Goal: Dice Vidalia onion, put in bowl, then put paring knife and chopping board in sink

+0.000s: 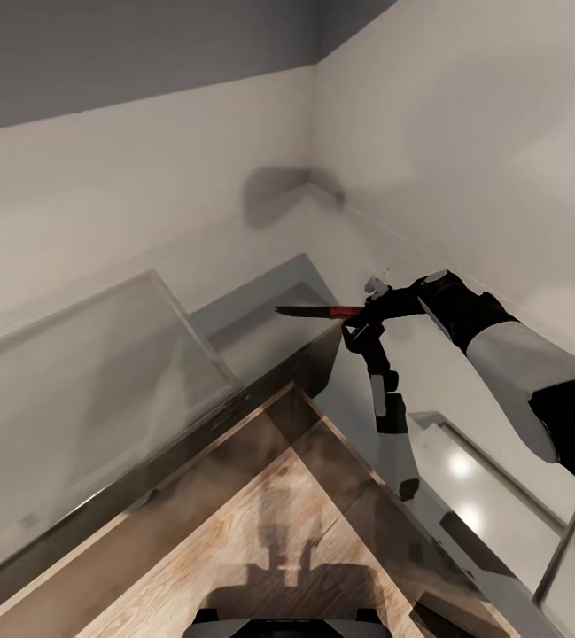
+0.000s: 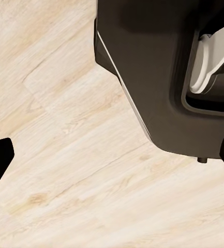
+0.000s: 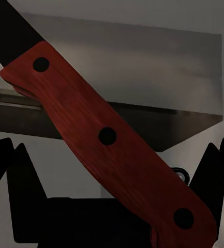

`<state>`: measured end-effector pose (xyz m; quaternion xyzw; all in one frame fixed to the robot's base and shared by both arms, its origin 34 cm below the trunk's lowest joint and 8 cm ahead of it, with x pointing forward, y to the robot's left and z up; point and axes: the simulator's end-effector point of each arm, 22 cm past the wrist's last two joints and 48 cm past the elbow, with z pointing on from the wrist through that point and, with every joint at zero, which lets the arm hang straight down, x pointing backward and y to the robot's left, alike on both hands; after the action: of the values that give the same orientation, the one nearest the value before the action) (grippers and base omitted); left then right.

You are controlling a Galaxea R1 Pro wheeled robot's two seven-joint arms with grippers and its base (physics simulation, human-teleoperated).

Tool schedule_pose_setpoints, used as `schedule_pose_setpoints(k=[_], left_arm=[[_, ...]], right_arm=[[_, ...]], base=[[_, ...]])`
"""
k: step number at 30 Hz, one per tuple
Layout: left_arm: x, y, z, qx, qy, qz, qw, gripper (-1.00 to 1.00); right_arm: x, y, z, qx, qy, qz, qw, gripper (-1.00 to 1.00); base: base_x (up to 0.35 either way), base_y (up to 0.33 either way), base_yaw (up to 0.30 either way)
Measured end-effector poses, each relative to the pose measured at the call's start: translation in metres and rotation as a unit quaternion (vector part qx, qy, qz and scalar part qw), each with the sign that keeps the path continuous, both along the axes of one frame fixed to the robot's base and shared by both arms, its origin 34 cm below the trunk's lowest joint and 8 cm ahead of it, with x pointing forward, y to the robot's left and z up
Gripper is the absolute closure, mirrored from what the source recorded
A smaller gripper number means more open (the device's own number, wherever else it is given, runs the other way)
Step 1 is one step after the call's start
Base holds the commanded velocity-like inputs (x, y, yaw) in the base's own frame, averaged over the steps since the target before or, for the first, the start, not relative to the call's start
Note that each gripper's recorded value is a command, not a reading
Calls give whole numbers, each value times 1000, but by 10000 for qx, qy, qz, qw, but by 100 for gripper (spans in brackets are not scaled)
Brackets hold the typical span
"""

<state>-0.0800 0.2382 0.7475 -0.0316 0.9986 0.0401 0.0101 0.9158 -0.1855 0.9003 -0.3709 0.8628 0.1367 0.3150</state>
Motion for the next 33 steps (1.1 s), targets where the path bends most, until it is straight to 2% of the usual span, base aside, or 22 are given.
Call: schedule_pose_setpoints(k=[7,8,33], left_arm=[[0,0,0,-1,-3,1,10000,-100],[0,0,0,0,-1,1,10000,-100],[0,0,0,4,0,5,10000,-100]], right_arm=[[0,0,0,5,-5,2,10000,-100],[0,0,0,5,-6,-1,10000,100],[1,-1,0,-7,5,-53,10000,100]], base=[[0,0,0],[0,0,0],[0,0,0]])
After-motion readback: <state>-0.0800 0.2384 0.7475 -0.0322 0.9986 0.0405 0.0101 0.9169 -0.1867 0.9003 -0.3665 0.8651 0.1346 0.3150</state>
